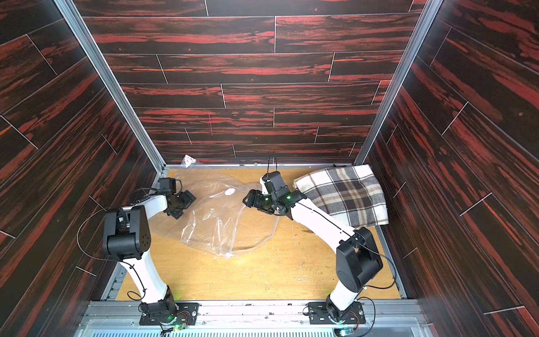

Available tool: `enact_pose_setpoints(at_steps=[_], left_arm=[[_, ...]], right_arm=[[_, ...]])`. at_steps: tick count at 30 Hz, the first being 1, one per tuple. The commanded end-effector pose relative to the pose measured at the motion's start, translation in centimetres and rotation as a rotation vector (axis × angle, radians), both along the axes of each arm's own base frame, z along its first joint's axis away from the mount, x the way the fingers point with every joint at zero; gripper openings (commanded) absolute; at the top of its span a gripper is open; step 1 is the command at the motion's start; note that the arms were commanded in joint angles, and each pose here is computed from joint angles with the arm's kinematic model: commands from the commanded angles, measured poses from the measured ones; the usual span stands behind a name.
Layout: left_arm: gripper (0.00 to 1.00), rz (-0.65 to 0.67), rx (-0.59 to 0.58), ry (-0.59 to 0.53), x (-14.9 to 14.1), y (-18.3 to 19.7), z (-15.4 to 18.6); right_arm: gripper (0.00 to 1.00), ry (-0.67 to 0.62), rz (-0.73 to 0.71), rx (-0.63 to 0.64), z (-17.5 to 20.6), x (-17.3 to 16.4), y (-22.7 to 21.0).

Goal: Take the scarf out of the vacuum bag
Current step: Adjust the vacuum bag at the center of the board.

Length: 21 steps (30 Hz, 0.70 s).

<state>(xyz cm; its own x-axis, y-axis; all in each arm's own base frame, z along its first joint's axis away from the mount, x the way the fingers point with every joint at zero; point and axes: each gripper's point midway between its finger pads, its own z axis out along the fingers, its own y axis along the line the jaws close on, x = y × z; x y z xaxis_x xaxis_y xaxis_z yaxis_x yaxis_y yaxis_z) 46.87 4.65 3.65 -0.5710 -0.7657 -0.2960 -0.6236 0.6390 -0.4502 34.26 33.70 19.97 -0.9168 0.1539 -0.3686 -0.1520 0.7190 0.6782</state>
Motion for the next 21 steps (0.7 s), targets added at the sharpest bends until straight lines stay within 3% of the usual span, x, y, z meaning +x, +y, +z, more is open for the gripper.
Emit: enact_pose_setpoints(at_steps=[1,8,21], left_arm=[[0.92,0.019,-0.014,0.054,-1.5,0.1,-1.7],[0.92,0.016,-0.016,0.059,-1.9,0.2,-1.9],[0.92,0.026,-0.016,0.046,-2.5,0.5,-1.7]], right_arm=[[0.50,0.017,0.036,0.025,-0.1,-0.1,1.2],[0.42,0.025,0.055,0.031,-0.4,-0.3,1.9],[0.40,0.039,0.050,0.035,-1.5,0.6,2.9]])
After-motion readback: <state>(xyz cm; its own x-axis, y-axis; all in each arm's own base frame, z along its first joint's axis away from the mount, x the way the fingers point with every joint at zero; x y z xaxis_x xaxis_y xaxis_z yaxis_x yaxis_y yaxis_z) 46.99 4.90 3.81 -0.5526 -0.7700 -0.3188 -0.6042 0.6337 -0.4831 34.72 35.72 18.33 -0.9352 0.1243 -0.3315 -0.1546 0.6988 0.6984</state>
